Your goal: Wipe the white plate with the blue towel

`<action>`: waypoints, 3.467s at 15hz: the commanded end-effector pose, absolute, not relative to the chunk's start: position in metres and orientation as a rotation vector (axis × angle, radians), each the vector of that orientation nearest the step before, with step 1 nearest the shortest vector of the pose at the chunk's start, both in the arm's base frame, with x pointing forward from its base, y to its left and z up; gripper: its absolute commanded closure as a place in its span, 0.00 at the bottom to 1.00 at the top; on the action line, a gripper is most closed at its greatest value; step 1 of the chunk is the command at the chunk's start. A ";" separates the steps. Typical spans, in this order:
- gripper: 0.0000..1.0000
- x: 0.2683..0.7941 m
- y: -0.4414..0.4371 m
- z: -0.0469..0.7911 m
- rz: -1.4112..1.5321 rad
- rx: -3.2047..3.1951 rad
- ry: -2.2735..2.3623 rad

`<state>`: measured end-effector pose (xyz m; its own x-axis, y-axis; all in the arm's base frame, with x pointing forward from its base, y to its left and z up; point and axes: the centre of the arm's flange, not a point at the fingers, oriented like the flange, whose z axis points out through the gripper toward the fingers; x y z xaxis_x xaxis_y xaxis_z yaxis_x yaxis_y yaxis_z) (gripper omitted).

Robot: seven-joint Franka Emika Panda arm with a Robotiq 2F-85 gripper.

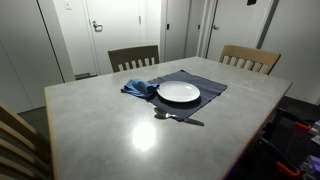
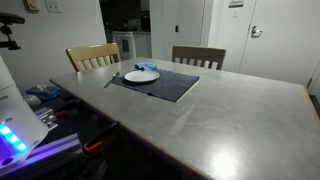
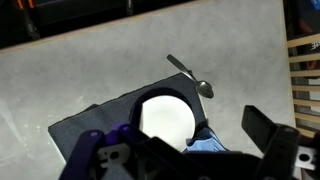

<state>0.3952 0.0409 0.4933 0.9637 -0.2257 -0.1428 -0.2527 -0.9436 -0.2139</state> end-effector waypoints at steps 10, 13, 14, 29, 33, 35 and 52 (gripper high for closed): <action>0.00 0.488 0.089 0.473 0.300 -2.902 0.227; 0.00 0.475 0.087 0.471 0.288 -2.906 0.243; 0.00 0.478 0.088 0.469 0.295 -2.905 0.241; 0.00 0.547 0.111 0.467 -0.135 -2.950 -0.255; 0.00 0.566 0.113 0.458 -0.123 -2.938 -0.252; 0.00 0.573 0.116 0.453 -0.123 -2.936 -0.286; 0.00 0.653 0.136 0.381 0.024 -2.990 -0.777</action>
